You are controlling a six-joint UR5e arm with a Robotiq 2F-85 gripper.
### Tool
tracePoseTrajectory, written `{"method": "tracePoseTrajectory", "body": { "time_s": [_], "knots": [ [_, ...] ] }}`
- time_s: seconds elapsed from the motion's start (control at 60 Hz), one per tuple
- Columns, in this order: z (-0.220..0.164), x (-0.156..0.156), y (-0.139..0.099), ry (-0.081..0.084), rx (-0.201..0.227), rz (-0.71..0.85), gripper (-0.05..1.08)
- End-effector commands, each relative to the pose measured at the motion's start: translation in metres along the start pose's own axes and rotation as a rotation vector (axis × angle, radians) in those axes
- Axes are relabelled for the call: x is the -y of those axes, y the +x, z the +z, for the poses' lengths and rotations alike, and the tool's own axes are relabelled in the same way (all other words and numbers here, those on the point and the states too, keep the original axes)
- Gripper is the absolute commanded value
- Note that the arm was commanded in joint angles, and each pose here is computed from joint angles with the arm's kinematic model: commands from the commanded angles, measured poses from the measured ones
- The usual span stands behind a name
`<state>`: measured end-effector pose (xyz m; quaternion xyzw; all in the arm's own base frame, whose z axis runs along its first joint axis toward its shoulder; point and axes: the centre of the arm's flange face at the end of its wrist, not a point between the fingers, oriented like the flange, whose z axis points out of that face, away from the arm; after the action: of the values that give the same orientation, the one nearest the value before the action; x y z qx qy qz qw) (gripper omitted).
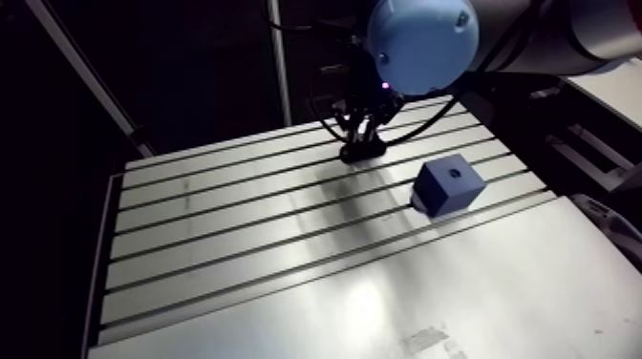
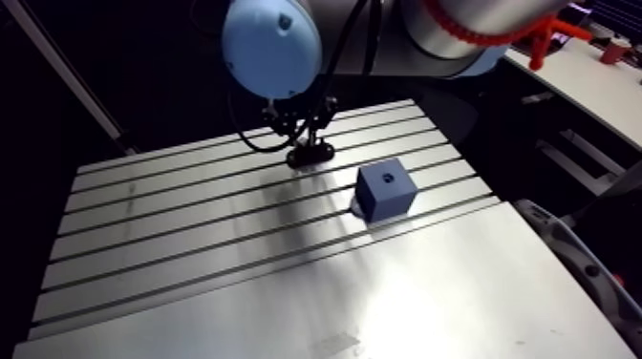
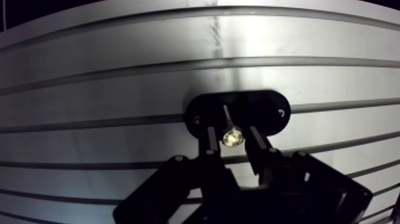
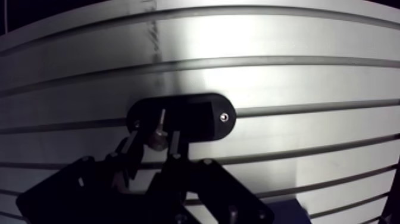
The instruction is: Pick up the M10 bolt and insert it into the hex recess until seated.
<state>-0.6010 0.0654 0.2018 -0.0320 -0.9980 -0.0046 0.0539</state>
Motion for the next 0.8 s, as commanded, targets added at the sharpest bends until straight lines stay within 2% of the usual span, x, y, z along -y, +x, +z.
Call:
{"method": "tracePoseTrajectory", "body": {
  "time_s": [0.017,0.8],
  "knots": [
    [0.0004,0.0000,0.0000,-0.001,0.001,0.000,0.63],
    [0.0004,-0.0011,-0.0001,-0.002,0.001,-0.002,0.66]
  ]
}}
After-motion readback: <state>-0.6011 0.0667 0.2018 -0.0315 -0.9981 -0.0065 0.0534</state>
